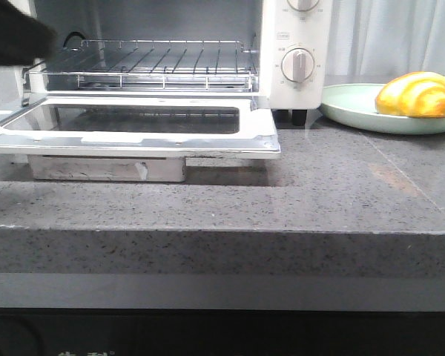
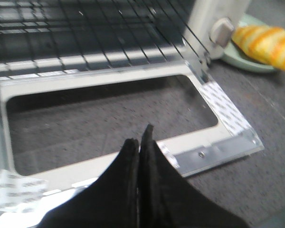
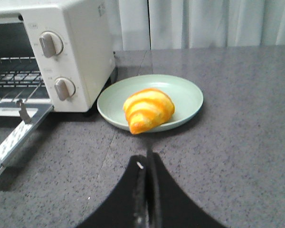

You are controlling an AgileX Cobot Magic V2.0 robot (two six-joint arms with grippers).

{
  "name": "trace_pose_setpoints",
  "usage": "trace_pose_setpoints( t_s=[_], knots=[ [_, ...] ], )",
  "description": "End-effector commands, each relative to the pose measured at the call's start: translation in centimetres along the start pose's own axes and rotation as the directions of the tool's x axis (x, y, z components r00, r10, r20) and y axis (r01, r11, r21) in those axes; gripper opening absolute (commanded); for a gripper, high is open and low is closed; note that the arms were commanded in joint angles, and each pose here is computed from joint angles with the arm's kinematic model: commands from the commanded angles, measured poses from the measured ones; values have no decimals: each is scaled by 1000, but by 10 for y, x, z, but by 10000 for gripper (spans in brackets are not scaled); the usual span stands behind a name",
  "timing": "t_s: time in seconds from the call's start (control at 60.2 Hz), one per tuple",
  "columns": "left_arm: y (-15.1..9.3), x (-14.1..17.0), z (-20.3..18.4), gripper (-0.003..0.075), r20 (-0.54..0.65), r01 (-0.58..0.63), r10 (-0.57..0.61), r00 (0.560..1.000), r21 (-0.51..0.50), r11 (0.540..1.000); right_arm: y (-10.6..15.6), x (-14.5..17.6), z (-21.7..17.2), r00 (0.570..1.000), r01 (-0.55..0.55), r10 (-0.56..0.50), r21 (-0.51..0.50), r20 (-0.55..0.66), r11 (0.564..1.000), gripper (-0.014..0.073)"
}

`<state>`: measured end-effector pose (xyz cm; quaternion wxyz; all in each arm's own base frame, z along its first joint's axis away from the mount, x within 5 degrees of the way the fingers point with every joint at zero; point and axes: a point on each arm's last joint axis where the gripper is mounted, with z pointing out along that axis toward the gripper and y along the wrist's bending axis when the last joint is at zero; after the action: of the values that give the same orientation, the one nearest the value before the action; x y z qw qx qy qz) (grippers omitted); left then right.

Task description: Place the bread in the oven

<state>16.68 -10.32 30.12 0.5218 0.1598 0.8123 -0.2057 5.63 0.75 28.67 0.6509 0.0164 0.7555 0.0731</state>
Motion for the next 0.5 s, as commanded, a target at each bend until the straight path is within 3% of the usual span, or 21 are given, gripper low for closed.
trace_pose_setpoints(
  t_s=[0.0, 0.249, 0.482],
  knots=[
    [15, -24, -21, -21, 169, 45, -32, 985, -74, 996, 3, -19, 2, 1000, -24, 25, -6, 7, 1000, -56],
    [49, -15, -67, -21, 288, 108, -18, 958, -299, 948, 3, -35, 28, 989, -108, 109, 15, -99, 994, -56],
    [53, 8, -89, -20, 343, 141, -6, 939, -371, 918, 1, -45, 67, 955, -210, 219, 66, -199, 975, -50]
  ],
)
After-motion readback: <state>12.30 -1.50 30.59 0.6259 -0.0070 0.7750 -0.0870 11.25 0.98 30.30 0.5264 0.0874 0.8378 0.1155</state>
